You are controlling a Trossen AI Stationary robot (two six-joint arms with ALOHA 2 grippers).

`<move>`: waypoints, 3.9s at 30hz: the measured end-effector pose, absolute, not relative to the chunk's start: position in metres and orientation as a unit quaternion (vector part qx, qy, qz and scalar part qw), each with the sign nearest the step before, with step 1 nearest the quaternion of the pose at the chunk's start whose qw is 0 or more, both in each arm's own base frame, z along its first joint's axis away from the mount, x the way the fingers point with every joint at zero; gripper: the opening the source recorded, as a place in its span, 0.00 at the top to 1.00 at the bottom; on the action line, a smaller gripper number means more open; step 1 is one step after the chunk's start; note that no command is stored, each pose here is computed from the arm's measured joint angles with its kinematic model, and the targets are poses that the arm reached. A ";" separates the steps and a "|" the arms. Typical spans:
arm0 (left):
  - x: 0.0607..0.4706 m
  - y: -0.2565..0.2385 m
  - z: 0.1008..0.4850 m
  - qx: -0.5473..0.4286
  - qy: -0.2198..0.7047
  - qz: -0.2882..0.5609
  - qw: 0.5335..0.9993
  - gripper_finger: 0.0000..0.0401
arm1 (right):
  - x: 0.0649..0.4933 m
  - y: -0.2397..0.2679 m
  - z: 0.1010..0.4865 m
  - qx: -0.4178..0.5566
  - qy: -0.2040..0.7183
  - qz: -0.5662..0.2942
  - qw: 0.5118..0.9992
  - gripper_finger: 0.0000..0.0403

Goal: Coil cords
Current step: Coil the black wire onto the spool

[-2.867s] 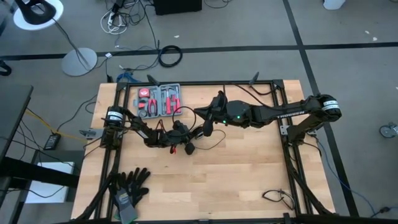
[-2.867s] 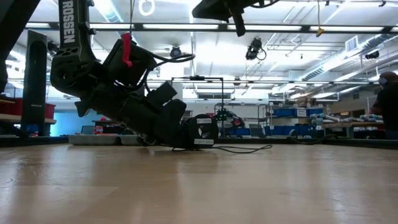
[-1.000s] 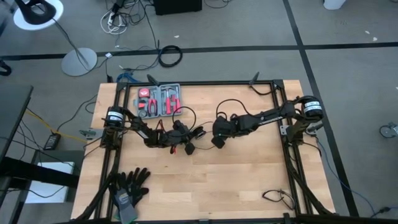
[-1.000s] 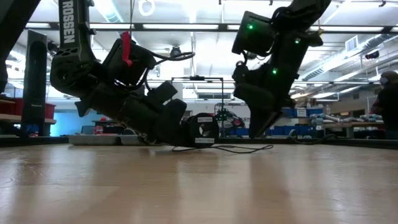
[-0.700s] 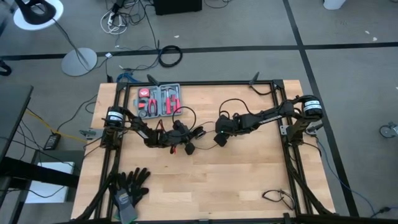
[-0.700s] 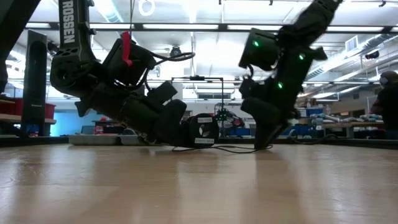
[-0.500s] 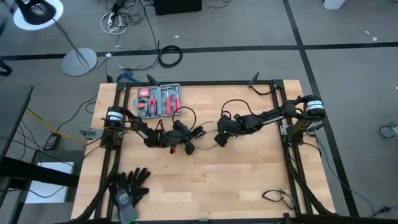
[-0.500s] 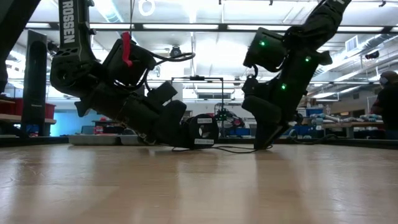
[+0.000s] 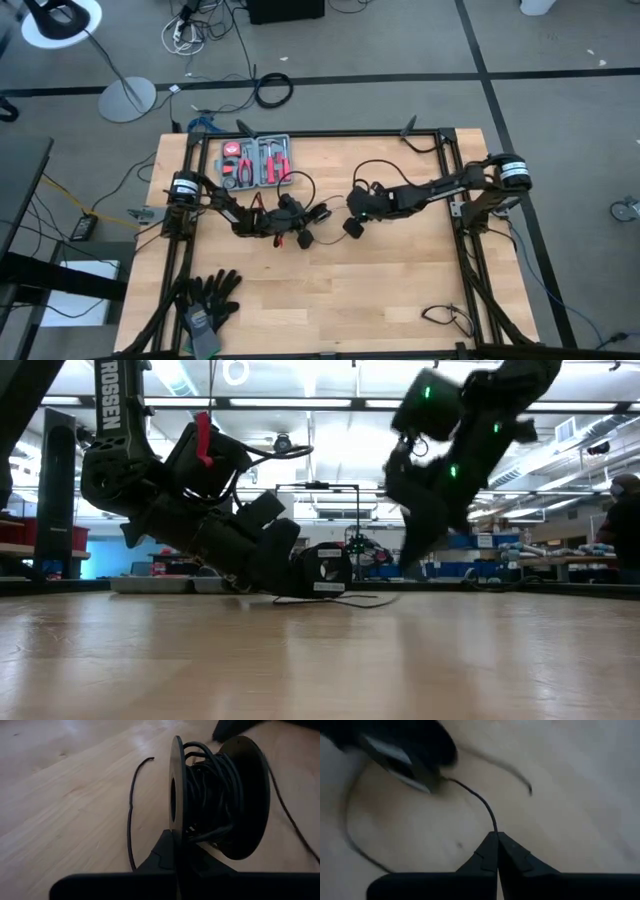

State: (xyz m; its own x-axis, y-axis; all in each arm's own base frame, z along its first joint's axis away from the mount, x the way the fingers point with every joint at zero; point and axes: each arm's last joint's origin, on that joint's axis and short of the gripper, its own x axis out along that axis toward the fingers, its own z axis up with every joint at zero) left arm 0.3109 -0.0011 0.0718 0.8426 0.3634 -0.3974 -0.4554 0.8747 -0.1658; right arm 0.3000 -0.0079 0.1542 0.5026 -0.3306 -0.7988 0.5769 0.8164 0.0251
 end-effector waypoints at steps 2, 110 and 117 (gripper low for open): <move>0.311 -0.001 0.073 -0.130 0.175 0.213 0.952 1.00 | 0.299 -0.007 0.163 0.144 0.408 -0.263 0.862 1.00; 0.327 -0.002 0.076 -0.099 0.210 0.205 0.951 1.00 | 0.289 0.036 0.154 0.287 0.415 -0.327 0.799 1.00; 0.327 -0.002 0.076 -0.100 0.207 0.205 0.951 1.00 | 0.310 0.040 0.181 0.226 0.331 -0.301 0.866 1.00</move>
